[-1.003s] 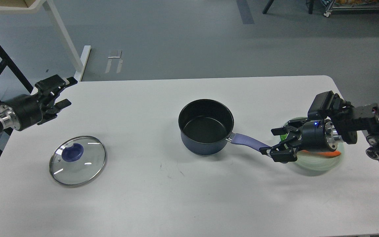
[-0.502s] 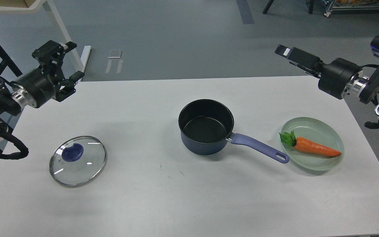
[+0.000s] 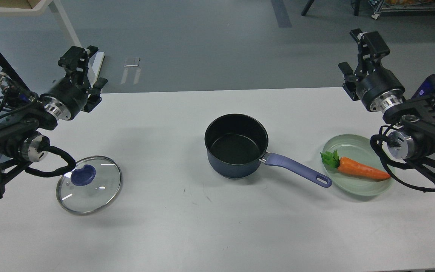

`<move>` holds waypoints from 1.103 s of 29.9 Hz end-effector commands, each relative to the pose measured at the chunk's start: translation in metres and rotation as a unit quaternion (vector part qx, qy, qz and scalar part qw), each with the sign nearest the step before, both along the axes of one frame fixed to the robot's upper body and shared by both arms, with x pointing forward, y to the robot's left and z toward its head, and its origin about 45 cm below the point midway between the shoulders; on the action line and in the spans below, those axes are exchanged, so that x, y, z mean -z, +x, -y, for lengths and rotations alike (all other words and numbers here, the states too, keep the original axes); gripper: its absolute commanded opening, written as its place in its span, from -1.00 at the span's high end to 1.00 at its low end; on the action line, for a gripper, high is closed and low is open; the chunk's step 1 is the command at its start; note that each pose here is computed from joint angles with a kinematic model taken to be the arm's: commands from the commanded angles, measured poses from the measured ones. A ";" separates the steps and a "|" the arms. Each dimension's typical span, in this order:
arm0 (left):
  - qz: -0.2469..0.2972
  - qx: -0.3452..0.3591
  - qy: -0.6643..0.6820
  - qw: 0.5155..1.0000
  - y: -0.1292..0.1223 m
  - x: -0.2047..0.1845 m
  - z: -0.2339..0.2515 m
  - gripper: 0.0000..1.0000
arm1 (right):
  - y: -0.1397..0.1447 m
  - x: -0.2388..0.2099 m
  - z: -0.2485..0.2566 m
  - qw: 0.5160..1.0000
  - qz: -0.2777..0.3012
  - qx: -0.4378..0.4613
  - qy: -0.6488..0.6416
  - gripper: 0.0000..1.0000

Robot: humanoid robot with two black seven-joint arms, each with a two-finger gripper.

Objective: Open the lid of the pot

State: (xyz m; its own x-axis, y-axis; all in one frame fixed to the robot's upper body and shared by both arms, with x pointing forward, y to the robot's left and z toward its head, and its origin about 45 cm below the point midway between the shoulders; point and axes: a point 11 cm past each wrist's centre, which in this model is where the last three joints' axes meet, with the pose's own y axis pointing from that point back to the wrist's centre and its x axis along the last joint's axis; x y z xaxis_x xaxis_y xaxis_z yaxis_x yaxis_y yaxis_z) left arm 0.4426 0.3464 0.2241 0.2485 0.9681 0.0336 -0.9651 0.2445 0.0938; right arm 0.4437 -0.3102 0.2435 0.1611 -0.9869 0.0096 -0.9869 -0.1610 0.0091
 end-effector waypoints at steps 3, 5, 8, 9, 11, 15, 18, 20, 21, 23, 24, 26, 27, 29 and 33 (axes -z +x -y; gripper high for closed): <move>-0.014 -0.007 -0.040 0.999 -0.006 0.020 0.012 -0.98 | -0.002 0.016 -0.020 0.998 -0.027 -0.003 0.058 -0.99; -0.021 -0.016 -0.067 0.997 -0.012 0.031 0.015 -0.98 | -0.003 0.018 -0.028 0.997 -0.031 -0.014 0.071 -0.99; -0.024 -0.008 -0.092 0.995 -0.016 0.035 0.019 -0.98 | -0.006 0.022 -0.033 0.993 -0.040 -0.036 0.101 -0.99; -0.026 -0.002 -0.100 0.995 -0.017 0.036 0.020 -0.98 | -0.007 0.022 -0.034 0.991 -0.044 -0.042 0.116 -0.99; -0.027 0.005 -0.111 0.993 -0.018 0.035 0.020 -0.98 | -0.008 0.023 -0.034 0.989 -0.049 -0.043 0.136 -0.99; -0.031 -0.007 -0.139 0.990 -0.023 0.039 0.009 -0.98 | -0.004 0.017 -0.032 0.985 -0.045 -0.037 0.160 -0.99; -0.034 -0.009 -0.141 0.989 -0.025 0.041 0.006 -0.98 | -0.001 0.011 -0.030 0.981 -0.041 -0.024 0.186 -0.99; -0.032 -0.010 -0.141 0.989 -0.025 0.038 0.002 -0.98 | -0.001 0.012 -0.033 0.979 -0.044 -0.023 0.196 -0.99; -0.031 -0.010 -0.142 0.989 -0.025 0.037 0.000 -0.98 | -0.002 0.012 -0.034 0.979 -0.044 -0.023 0.197 -0.99; -0.025 -0.013 -0.140 0.990 -0.024 0.032 -0.006 -0.98 | -0.002 0.013 -0.035 0.980 -0.045 -0.025 0.193 -0.99; -0.024 -0.011 -0.140 0.990 -0.024 0.031 -0.006 -0.98 | -0.003 0.014 -0.035 0.980 -0.045 -0.027 0.192 -0.99; -0.025 -0.010 -0.140 0.990 -0.025 0.032 -0.007 -0.98 | -0.002 0.012 -0.034 0.980 -0.043 -0.027 0.192 -0.99; -0.025 -0.010 -0.140 0.990 -0.025 0.032 -0.007 -0.98 | -0.002 0.012 -0.034 0.980 -0.043 -0.027 0.192 -0.99; -0.025 -0.010 -0.140 0.990 -0.025 0.032 -0.007 -0.98 | -0.002 0.012 -0.034 0.980 -0.043 -0.027 0.192 -0.99; -0.022 -0.006 -0.132 0.991 -0.032 0.022 -0.031 -0.98 | -0.006 0.018 -0.022 0.981 -0.048 -0.023 0.187 -0.99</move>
State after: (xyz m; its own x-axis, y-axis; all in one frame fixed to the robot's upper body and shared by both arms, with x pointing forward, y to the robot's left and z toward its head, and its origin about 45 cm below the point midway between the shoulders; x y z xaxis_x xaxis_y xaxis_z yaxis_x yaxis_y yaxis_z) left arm 0.4155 0.3682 0.2014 0.2287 0.9442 -0.2369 -0.9660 0.2502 0.0646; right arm 0.4387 -0.2832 0.2264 0.1897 -0.9095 -0.3699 -0.9758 -0.2164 0.0318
